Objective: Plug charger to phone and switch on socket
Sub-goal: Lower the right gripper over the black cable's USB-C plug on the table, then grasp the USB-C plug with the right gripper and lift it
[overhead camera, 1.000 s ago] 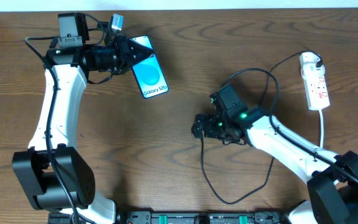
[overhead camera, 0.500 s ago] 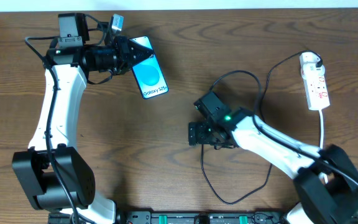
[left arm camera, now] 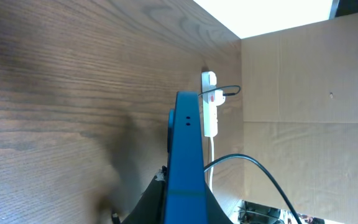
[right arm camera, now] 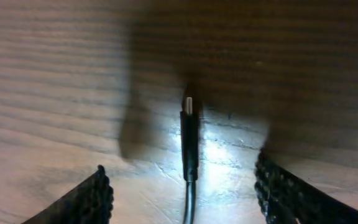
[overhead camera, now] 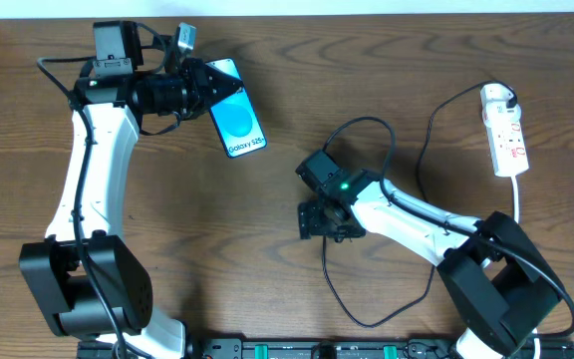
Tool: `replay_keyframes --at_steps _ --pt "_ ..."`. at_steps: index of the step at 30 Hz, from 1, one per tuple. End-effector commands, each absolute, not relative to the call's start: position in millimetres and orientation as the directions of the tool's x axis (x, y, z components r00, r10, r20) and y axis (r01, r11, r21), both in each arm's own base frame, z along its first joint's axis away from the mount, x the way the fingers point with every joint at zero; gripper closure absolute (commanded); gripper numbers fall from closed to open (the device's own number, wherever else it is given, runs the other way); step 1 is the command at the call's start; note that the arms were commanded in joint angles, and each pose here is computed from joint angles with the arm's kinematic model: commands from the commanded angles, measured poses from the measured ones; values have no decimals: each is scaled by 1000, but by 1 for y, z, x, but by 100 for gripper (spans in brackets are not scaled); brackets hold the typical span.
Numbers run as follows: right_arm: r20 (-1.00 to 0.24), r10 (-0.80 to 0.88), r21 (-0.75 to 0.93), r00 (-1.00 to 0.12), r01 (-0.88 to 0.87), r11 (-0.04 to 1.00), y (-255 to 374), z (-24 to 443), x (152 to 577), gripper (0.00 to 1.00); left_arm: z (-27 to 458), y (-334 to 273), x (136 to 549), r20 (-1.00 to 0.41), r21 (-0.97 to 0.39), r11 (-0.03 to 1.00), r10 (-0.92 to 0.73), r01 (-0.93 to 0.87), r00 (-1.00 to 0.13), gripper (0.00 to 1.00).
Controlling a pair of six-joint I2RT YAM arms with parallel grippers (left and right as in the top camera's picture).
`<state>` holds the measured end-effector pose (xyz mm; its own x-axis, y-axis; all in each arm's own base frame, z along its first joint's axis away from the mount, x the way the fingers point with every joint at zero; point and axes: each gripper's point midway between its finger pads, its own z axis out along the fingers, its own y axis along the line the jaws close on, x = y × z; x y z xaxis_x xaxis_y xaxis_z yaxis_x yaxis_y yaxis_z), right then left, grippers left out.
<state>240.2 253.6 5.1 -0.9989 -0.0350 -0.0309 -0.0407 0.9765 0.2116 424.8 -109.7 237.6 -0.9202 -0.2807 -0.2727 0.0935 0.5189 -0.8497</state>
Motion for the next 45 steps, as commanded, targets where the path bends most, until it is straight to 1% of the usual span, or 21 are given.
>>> replay_keyframes --at_steps 1,2,3,5,11,16,23,24,27,28,29,31,37,39,45 --pt "-29 -37 204 -999 -42 978 256 3 241 41 242 -110 424 -286 -853 510 -274 113 -918 93" --pt "-28 -36 203 -999 -41 978 256 2 241 46 242 -110 424 -286 -853 510 -274 113 -918 92" --pt "-28 -36 204 -999 -41 978 256 2 241 48 242 -110 424 -285 -853 510 -274 113 -918 93" --pt "-32 -35 201 -999 -41 979 256 2 242 51 242 -110 424 -285 -853 510 -274 113 -918 92" --pt "-50 -26 190 -998 -35 981 254 2 246 51 242 -110 424 -286 -853 510 -274 113 -918 93" --pt "-93 2 168 -996 -13 986 251 2 255 52 242 -110 424 -285 -853 510 -274 113 -918 92" --pt "-93 0 166 -996 -15 986 251 2 255 53 242 -110 424 -286 -853 510 -274 113 -918 93" --pt "-93 0 166 -996 -15 986 251 2 255 54 242 -110 424 -286 -853 510 -274 113 -918 93" --pt "-89 -1 163 -996 -15 986 250 2 254 62 242 -110 424 -286 -853 510 -274 113 -918 93" --pt "-89 -4 163 -996 -19 986 251 2 253 70 242 -110 424 -285 -853 510 -274 113 -918 92" --pt "-89 -7 161 -996 -21 987 251 1 252 75 242 -110 424 -286 -853 510 -274 113 -918 93" --pt "-89 -12 160 -996 -26 987 253 1 251 79 242 -110 424 -285 -853 510 -274 113 -918 93" --pt "-87 -10 158 -996 -24 987 252 -1 252 82 242 -110 424 -285 -853 510 -274 113 -918 93" --pt "-87 -10 159 -996 -24 987 252 -1 252 85 242 -110 424 -286 -853 510 -274 113 -918 93" --pt "-87 -10 158 -996 -23 987 252 -1 252 85 242 -110 424 -285 -853 510 -274 113 -918 92"
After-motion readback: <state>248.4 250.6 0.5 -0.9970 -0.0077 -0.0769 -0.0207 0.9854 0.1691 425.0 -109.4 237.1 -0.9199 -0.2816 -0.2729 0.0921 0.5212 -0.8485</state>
